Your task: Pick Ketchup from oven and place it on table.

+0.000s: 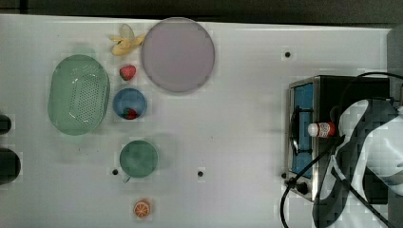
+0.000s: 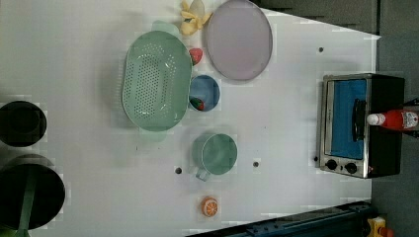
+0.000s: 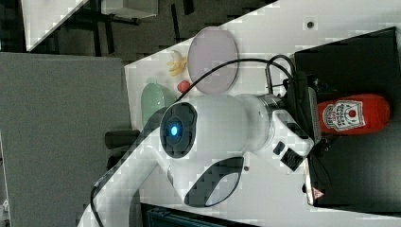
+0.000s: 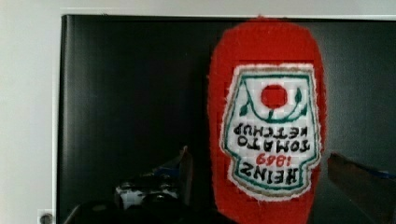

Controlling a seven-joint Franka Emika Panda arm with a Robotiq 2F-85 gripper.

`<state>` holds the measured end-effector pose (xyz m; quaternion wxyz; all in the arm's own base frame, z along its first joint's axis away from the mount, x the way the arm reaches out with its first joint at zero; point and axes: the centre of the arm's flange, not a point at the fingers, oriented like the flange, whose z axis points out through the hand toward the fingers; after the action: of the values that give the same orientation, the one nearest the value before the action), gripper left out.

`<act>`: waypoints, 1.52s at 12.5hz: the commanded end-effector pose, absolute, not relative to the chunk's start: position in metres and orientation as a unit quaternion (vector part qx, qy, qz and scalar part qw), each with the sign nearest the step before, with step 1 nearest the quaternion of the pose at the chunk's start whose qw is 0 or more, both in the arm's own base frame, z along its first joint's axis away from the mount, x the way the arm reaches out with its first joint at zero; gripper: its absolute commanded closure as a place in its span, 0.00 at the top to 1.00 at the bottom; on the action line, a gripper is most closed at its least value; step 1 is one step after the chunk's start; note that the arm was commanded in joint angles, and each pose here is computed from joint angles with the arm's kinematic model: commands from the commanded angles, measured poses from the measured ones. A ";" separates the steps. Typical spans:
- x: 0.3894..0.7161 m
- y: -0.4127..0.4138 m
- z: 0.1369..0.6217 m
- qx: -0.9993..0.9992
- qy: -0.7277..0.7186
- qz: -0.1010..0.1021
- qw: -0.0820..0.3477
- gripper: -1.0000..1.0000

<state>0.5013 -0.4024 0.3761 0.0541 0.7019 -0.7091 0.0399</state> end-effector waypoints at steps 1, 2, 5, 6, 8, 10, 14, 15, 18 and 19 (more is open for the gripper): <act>0.495 -0.424 0.369 0.687 -0.722 0.052 0.057 1.00; 0.497 -0.423 0.365 0.684 -0.726 0.050 0.050 1.00; 0.497 -0.423 0.358 0.679 -0.732 0.046 0.043 1.00; 0.496 -0.423 0.356 0.678 -0.732 0.043 0.043 0.83; 0.497 -0.423 0.359 0.679 -0.732 0.045 0.043 0.64; 0.500 -0.422 0.366 0.680 -0.731 0.049 0.041 0.64; 0.528 -0.385 0.425 0.706 -0.707 0.036 0.017 0.64; 0.539 -0.367 0.448 0.719 -0.694 0.035 0.009 0.64; 0.565 -0.299 0.504 0.763 -0.645 0.035 -0.015 0.64; 0.572 -0.274 0.518 0.777 -0.628 0.036 -0.025 0.64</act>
<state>0.5327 -0.3432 0.4555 0.0053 0.7295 -0.6838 -0.0125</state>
